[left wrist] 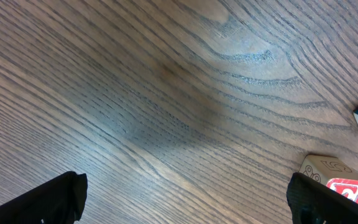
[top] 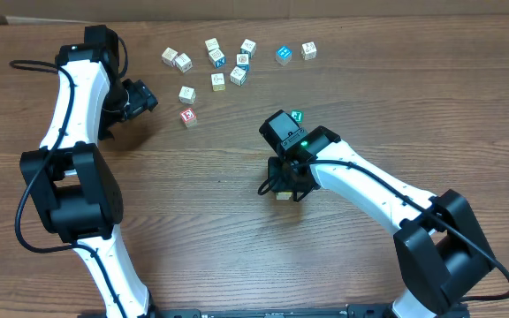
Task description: Form a tower
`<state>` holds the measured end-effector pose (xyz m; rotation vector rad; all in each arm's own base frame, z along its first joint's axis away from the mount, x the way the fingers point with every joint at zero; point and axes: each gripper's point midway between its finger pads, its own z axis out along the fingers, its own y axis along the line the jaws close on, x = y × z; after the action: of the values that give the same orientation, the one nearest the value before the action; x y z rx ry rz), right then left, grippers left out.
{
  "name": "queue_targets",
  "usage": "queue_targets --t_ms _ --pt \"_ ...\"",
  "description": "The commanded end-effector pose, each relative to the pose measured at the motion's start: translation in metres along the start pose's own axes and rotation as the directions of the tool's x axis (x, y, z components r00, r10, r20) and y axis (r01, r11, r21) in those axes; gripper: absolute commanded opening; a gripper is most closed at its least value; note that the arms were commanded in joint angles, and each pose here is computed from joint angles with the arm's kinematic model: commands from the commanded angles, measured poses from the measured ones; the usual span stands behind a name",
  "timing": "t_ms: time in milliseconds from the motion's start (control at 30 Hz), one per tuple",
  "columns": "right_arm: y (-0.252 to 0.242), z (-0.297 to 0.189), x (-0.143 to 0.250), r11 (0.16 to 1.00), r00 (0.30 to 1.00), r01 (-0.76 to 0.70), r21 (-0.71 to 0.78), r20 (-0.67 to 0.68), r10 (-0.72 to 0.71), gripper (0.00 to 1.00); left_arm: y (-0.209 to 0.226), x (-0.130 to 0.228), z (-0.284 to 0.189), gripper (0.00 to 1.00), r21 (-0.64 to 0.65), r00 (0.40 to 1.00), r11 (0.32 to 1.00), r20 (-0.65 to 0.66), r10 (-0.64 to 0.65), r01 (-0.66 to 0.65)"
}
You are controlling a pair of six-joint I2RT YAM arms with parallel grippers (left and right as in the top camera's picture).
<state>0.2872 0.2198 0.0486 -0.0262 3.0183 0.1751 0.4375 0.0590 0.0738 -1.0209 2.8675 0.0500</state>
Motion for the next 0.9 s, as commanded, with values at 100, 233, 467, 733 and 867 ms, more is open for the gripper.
queue_targets --t_ms 100,233,467,733,867 --pt "0.0013 -0.0016 0.0011 1.0 1.0 0.019 -0.005 0.003 -0.019 0.32 -0.0023 -0.0052 -0.016 1.0 0.015 0.999 1.0 0.04 0.016 -0.017" --pt "0.0028 -0.0016 -0.001 0.999 0.999 0.04 -0.011 0.012 -0.04 0.33 -0.0022 -0.0051 -0.016 1.0 0.015 0.999 1.0 0.039 0.016 -0.017" --pt "0.0024 -0.0016 -0.0014 0.999 0.999 0.042 -0.008 0.015 -0.042 0.35 -0.0022 -0.0051 -0.016 1.0 0.015 0.999 1.0 0.039 0.016 -0.017" --pt "0.0006 -0.0016 0.0012 0.999 0.999 0.041 -0.001 0.004 -0.041 0.46 -0.0022 -0.0051 -0.016 1.0 0.015 0.999 1.0 0.039 0.016 -0.017" --pt "-0.0015 -0.0016 0.0041 0.999 0.999 0.041 0.006 -0.009 -0.04 0.33 -0.0022 -0.0051 -0.016 1.0 0.015 0.999 1.0 0.039 0.016 -0.017"
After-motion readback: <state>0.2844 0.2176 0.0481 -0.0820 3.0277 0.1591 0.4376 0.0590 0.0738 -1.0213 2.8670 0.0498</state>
